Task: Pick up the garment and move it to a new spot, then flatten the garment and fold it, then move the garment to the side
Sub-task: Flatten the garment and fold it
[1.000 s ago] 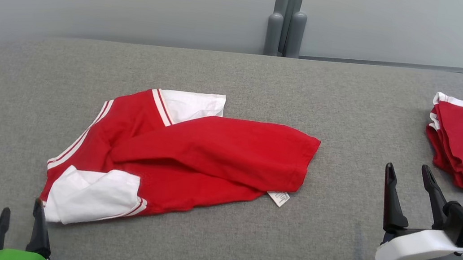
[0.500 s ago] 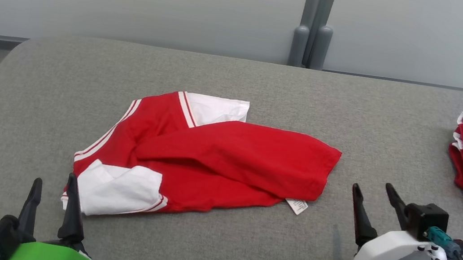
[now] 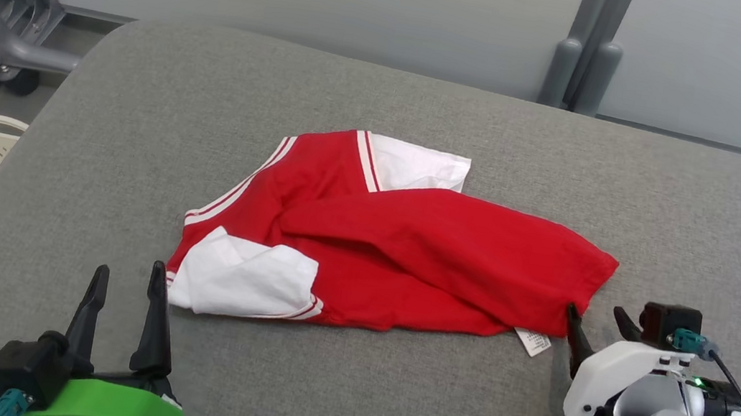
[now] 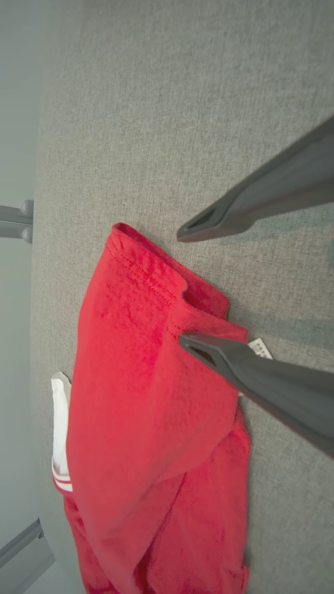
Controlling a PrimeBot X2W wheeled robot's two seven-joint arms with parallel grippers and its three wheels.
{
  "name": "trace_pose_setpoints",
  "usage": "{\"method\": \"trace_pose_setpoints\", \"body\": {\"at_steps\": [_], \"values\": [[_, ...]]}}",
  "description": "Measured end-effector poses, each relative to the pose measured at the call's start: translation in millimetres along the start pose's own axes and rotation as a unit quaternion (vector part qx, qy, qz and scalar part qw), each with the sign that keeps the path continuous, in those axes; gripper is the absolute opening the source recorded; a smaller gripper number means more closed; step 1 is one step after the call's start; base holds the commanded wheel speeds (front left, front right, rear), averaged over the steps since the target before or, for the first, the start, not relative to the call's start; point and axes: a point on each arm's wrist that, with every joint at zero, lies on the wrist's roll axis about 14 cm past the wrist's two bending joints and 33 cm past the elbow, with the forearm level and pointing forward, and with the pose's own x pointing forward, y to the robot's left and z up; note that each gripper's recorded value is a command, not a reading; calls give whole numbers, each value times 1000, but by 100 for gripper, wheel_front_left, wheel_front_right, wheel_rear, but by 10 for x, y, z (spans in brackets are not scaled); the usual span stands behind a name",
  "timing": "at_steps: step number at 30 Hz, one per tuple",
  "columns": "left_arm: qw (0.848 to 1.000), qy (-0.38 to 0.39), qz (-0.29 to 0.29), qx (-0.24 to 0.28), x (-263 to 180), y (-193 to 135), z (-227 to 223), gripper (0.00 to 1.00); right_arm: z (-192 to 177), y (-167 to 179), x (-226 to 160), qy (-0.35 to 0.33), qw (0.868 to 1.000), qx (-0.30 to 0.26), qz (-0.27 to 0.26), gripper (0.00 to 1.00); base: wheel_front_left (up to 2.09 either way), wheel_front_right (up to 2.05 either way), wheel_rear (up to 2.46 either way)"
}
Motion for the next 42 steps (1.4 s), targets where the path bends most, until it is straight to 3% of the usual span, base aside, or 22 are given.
{"method": "trace_pose_setpoints", "body": {"at_steps": [8,13,15,18,24,31,38,42], "values": [[1000,3,24,4,-35,129,-10,100,-294,122,257,79,997,13,15,100,0,0,0],[1000,2,26,4,-21,130,-10,100,-324,181,316,95,995,3,24,98,0,0,0],[1000,3,25,4,-11,125,-13,100,-321,203,331,96,995,-1,28,47,0,0,0],[1000,3,24,4,9,115,-15,100,-331,239,352,101,994,-4,34,0,0,0,0],[1000,2,21,5,42,96,-18,100,-211,248,417,76,996,-5,35,0,0,0,0],[1000,4,10,2,75,20,-41,100,422,158,505,-30,999,-18,24,0,0,0,0],[1000,3,-10,-6,109,-120,-51,100,1085,-30,376,-123,992,-40,4,0,0,0,0],[1000,4,-19,-9,128,-183,-61,100,1134,-217,216,-124,991,-39,-19,0,0,0,0]]}}
